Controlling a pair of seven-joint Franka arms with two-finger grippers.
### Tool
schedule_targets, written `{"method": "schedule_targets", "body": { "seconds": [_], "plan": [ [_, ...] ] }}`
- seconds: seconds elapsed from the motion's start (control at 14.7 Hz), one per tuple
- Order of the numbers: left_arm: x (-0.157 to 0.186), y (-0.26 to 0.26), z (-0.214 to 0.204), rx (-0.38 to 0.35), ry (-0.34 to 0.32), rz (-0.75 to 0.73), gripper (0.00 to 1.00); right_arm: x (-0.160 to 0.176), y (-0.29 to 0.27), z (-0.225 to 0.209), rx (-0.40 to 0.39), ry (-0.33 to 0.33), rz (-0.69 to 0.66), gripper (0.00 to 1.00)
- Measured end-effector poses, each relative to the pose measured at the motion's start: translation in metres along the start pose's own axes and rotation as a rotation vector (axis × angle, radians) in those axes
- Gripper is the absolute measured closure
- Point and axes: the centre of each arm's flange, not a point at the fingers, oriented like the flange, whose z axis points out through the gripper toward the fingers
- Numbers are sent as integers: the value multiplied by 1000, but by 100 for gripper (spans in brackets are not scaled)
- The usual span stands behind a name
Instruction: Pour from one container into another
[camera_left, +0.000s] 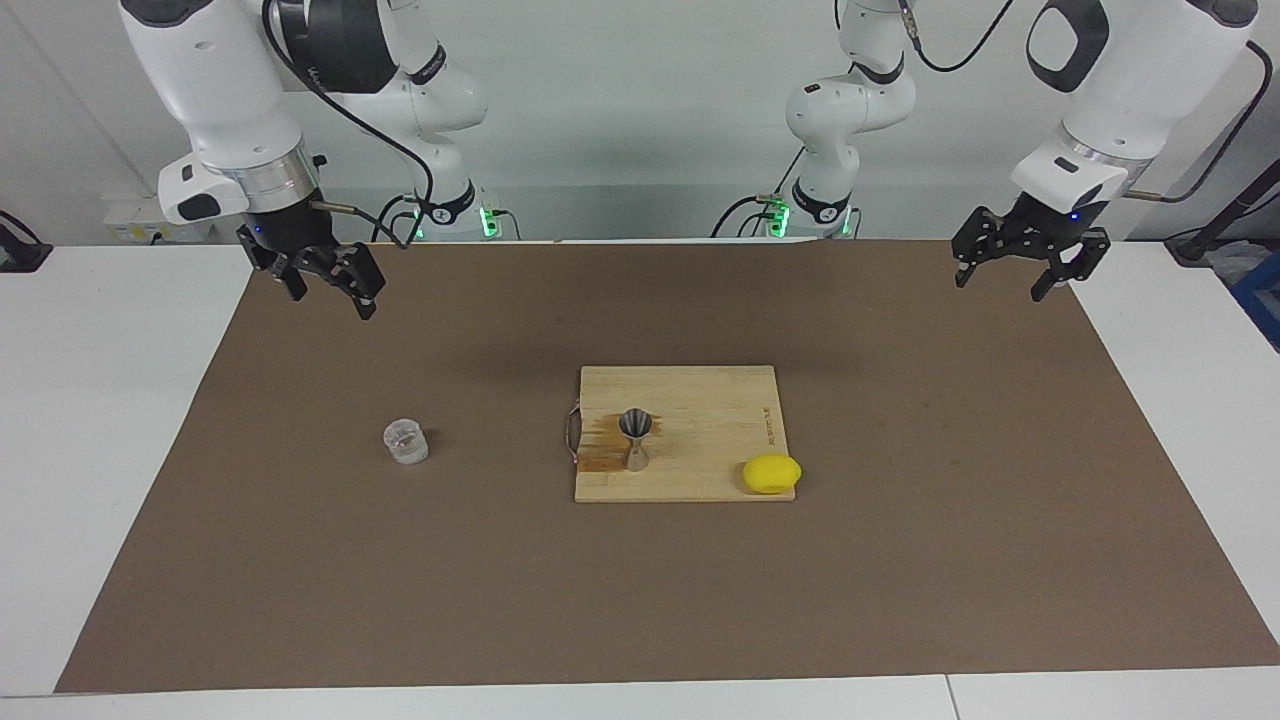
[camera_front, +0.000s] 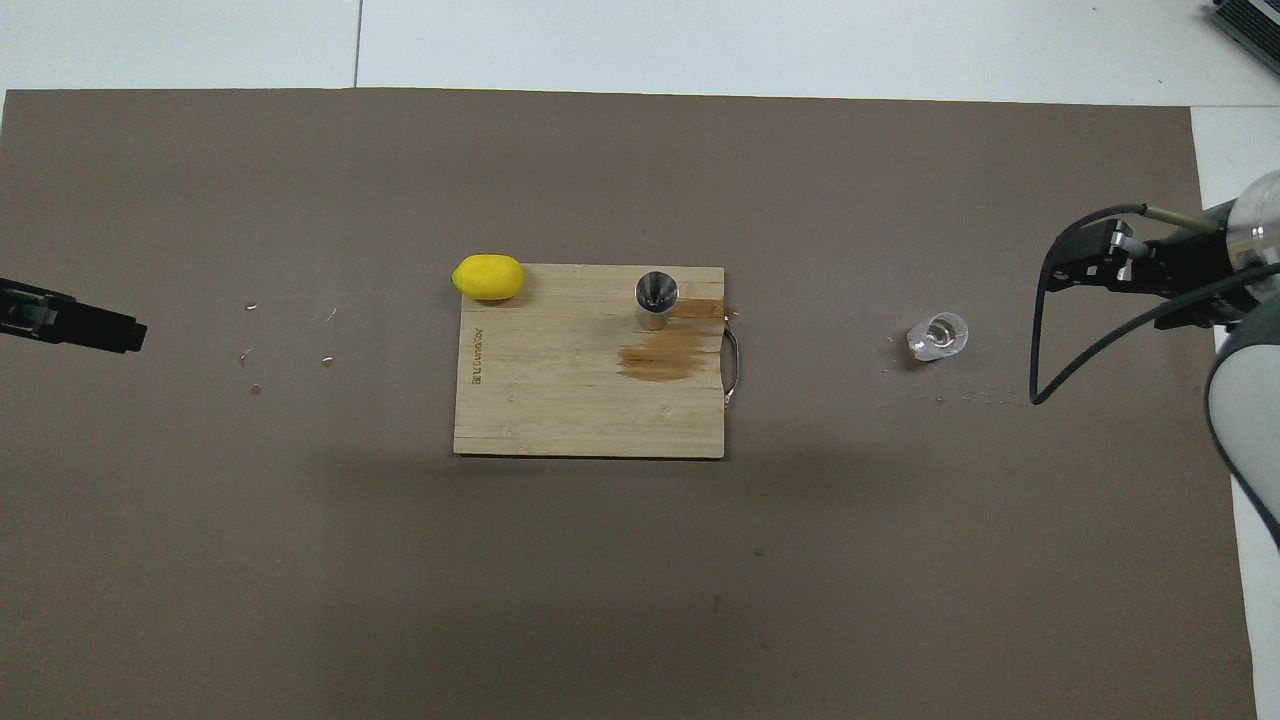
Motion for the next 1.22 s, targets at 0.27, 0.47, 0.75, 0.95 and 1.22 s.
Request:
{"method": "schedule_targets", "body": {
  "seconds": [0.27,0.47,0.75,0.95,1.22],
  "plan": [
    [0,6,-1,0,-4,-42,0,-1,3,0,-6,-13,4,0],
    [1,8,-1,0,-4,-40,0,-1,6,0,-11,-23,9,0],
    [0,11,-1,0,-8,-35,0,-5,3,-4,-12,-30,1,0],
    [0,10,-1,0,-9,-38,0,-12,2,-11,-14,-37,-6,0],
    [0,10,-1,0,-9,-38,0,-13,8,-16,-15,-36,-5,0]
  ]
}}
